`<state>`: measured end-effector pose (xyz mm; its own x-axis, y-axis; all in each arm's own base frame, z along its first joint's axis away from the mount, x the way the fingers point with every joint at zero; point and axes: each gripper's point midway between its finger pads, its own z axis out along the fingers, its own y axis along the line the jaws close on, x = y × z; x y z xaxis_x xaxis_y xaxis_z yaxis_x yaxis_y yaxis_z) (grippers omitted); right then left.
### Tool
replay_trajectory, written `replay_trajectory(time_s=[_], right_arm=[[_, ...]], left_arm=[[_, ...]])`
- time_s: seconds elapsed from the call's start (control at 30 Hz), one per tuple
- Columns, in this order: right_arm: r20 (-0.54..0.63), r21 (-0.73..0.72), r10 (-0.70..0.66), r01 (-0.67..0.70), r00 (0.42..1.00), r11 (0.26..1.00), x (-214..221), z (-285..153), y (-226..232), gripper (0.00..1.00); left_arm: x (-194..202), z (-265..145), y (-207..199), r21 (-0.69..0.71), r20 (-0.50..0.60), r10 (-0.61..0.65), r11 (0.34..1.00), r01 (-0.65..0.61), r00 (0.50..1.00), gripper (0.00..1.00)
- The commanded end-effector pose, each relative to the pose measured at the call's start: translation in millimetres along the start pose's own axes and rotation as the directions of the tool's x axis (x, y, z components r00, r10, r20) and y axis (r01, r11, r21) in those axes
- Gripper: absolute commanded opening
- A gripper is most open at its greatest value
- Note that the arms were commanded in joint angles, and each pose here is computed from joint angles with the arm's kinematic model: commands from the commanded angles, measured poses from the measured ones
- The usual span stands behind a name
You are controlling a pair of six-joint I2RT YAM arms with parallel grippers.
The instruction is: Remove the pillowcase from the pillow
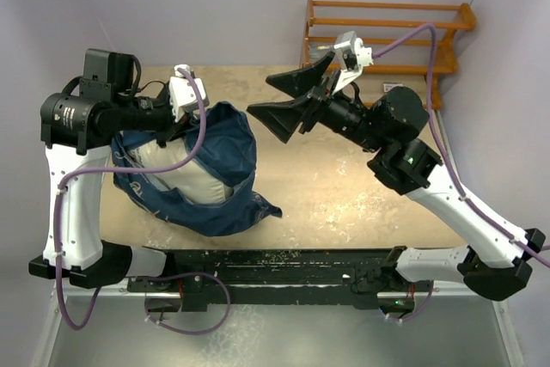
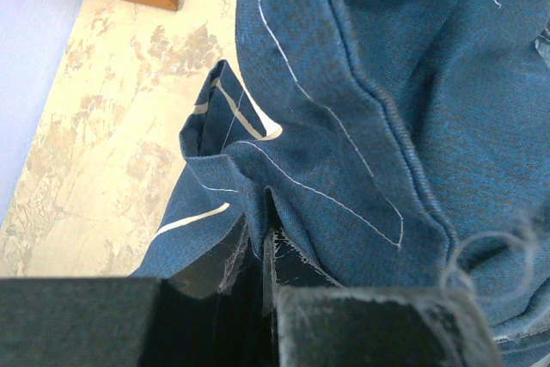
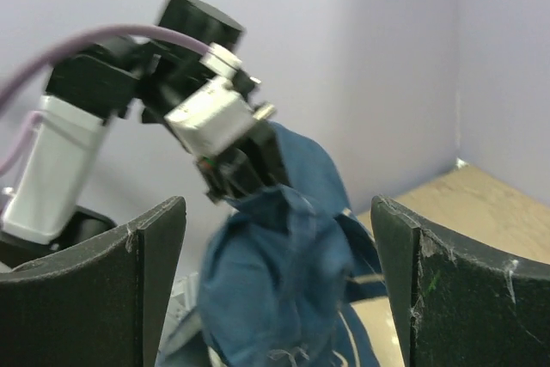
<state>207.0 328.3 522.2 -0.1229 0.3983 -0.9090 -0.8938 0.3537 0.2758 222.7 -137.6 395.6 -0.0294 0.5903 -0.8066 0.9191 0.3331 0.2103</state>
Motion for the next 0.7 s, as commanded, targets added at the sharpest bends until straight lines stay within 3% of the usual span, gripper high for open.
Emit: replay_trajectory(time_s=[0.0,0.17,0.4,0.5,0.53,0.6,0.67], right_arm=[[-0.089,-0.093,-0.032,0.024,0.995,0.995,20,21,30,0.89],[-0.232,0.035,-0.053,0.063,0.971,0.997,58,40,5,0.76],[-0.228,0.052,-0.087,0.101,0.97,0.993,59,35,-1,0.68],[-0.218,0.036,-0.083,0.093,0.973,0.995,58,36,2,0.45],[-0.21,0.038,-0.08,0.09,0.974,0.995,56,38,2,0.27],[-0.196,0.07,-0.074,0.089,0.978,0.994,53,41,-4,0.03],[-0.16,0.135,-0.066,0.088,0.985,0.987,42,44,-18,0.0]], left_arm=[[3,-1,3,-0.011,-0.024,0.009,1.0,-0.01,1.0,0.0],[0,-4,2,-0.018,-0.016,0.015,1.0,-0.016,1.0,0.0],[-7,-11,-5,-0.019,0.015,0.052,0.998,-0.052,0.999,0.0],[-10,-13,-9,-0.011,0.032,0.065,0.998,-0.064,0.997,0.0],[-12,-14,-11,-0.009,0.04,0.074,0.997,-0.074,0.996,0.0],[-14,-15,-15,0.0,0.055,0.088,0.996,-0.088,0.995,0.0],[-15,-17,-19,0.006,0.067,0.104,0.994,-0.105,0.992,0.0]])
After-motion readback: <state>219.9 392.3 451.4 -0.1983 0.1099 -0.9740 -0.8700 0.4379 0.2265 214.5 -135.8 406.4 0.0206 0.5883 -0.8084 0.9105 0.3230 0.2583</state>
